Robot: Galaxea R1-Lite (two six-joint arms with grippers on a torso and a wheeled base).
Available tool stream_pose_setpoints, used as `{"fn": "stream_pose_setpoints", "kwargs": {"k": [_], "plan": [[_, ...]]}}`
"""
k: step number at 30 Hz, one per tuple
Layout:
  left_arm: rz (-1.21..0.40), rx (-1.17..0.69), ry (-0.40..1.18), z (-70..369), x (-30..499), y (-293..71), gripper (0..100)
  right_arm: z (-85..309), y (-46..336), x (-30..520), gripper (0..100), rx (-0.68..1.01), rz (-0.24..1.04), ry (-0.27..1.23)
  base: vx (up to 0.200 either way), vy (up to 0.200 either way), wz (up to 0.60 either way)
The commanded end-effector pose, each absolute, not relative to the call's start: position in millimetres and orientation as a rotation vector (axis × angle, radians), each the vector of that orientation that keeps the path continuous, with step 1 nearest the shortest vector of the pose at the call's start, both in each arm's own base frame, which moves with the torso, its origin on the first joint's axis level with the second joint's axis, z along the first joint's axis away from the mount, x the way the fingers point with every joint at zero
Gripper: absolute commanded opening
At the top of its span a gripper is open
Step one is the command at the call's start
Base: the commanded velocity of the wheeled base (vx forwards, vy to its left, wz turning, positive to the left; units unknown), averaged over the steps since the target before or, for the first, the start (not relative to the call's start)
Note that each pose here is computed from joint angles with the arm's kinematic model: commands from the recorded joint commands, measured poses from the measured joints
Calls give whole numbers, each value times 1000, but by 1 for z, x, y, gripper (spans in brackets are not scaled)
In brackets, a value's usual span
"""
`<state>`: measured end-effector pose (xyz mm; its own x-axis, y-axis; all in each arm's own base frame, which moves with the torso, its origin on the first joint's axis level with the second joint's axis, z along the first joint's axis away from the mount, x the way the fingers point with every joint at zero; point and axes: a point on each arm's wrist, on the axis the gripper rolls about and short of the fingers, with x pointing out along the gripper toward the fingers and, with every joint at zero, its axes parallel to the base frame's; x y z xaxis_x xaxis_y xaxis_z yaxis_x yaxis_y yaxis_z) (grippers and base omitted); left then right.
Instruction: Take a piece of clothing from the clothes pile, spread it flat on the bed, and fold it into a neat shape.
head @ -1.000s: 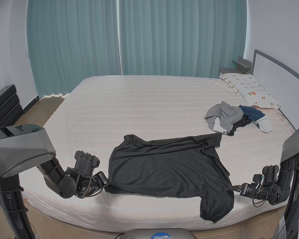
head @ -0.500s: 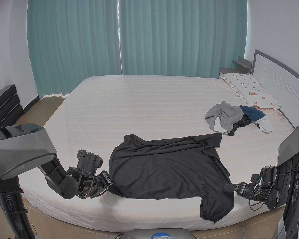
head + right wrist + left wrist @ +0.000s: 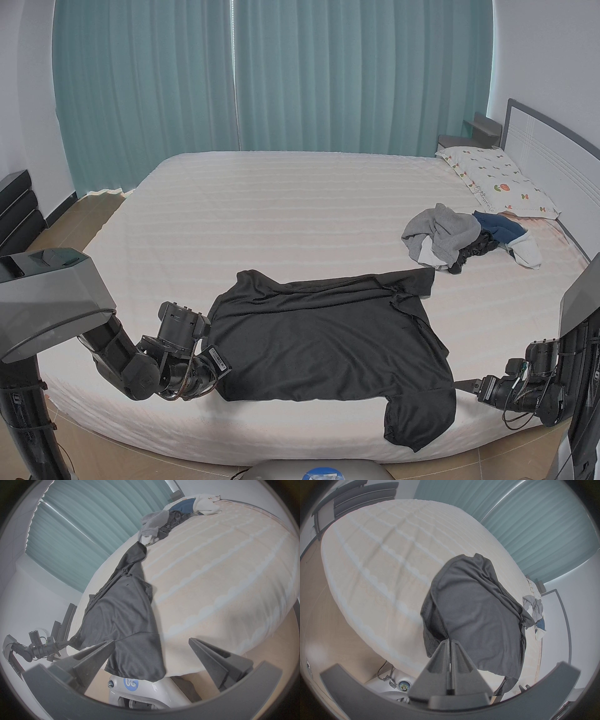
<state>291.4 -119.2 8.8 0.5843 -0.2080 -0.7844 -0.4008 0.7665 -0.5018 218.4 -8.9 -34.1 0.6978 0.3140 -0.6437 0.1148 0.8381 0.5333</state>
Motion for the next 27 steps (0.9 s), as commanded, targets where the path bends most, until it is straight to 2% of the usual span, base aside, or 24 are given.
{"fn": "stream_pose_setpoints", "kwargs": {"k": [1, 9, 21, 22, 27], "plan": [[133, -708, 965, 9, 290, -116, 0, -36, -4, 219, 100, 575, 139, 808, 0, 0, 0], [149, -615, 998, 22, 284, -99, 0, -43, 15, 231, 100, 546, 213, 813, 0, 0, 0], [151, -592, 998, 22, 284, -94, 0, -66, 39, 271, 100, 448, 187, 735, 0, 0, 0], [151, -591, 999, 21, 284, -94, 0, -67, 40, 273, 0, 446, 185, 736, 0, 0, 0], [156, -589, 1004, 20, 285, -93, 0, -66, 40, 299, 0, 445, 162, 674, 0, 0, 0]]}}
